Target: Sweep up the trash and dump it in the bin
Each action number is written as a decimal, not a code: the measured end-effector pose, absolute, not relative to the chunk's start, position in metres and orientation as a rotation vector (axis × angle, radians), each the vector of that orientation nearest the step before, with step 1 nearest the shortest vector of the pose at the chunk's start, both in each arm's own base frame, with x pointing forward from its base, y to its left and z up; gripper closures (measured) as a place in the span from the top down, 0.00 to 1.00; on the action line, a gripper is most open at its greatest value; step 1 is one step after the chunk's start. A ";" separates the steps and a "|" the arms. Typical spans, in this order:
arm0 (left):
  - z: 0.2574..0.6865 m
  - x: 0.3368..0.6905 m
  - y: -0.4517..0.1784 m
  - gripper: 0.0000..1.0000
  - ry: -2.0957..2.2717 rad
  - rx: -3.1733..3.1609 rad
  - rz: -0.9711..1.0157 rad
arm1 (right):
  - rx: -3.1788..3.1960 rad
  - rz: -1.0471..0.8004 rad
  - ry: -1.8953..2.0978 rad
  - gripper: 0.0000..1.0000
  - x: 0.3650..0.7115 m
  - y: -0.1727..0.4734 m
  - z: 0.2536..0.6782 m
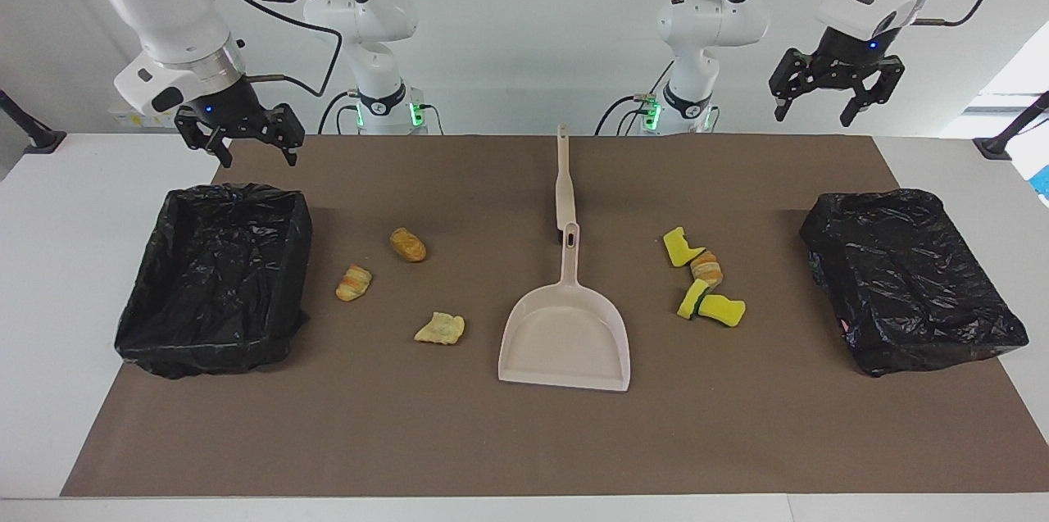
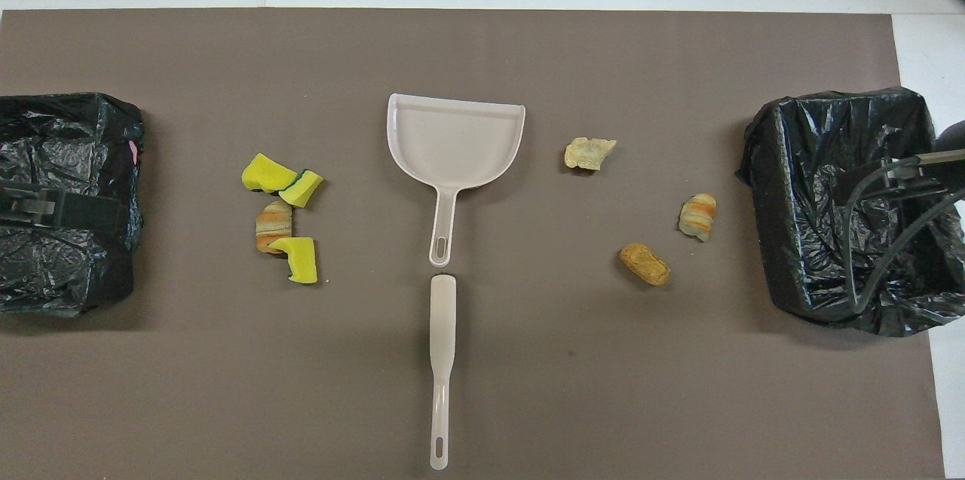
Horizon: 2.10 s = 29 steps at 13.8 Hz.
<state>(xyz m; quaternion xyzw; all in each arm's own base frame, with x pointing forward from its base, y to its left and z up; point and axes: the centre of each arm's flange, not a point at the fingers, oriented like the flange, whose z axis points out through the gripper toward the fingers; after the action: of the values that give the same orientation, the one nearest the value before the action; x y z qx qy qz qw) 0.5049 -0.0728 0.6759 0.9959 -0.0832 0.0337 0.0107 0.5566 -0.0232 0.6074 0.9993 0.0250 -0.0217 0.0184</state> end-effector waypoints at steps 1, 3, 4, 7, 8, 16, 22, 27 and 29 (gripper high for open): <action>0.676 0.505 -0.073 1.00 -0.249 3.099 0.104 | 3.103 -0.068 0.078 1.00 0.557 -0.023 0.607; 0.675 0.506 -0.070 1.00 -0.234 3.088 0.099 | 3.103 -0.069 0.078 1.00 0.557 -0.023 0.607; 0.674 0.506 -0.069 1.00 -0.230 3.088 0.093 | 3.103 -0.069 0.078 1.00 0.557 -0.023 0.607; 0.671 0.506 -0.069 1.00 -0.227 3.088 0.078 | 3.103 -0.069 0.079 1.00 0.556 -0.023 0.607; 0.671 0.506 -0.069 1.00 -0.227 3.088 0.076 | 3.103 -0.069 0.079 1.00 0.556 -0.023 0.607; 0.636 0.503 -0.113 1.00 -0.271 3.083 -0.014 | 3.103 -0.074 0.080 1.00 0.556 -0.023 0.606; 0.566 0.455 -0.248 1.00 -0.253 3.093 -0.027 | 3.103 -0.075 0.083 1.00 0.554 -0.021 0.606; 0.499 0.384 -0.329 1.00 -0.269 3.082 -0.024 | 3.103 -0.079 0.091 1.00 0.554 -0.019 0.604; 0.455 0.353 -0.351 1.00 -0.295 3.090 -0.042 | 3.103 -0.081 0.093 1.00 0.554 -0.018 0.604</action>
<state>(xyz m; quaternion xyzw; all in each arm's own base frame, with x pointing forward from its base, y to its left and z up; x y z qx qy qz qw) 0.3526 -0.3513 0.4545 0.9952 -0.0950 -0.0136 0.0187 0.5538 -0.0178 0.6040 0.9990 0.0299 -0.0260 0.0180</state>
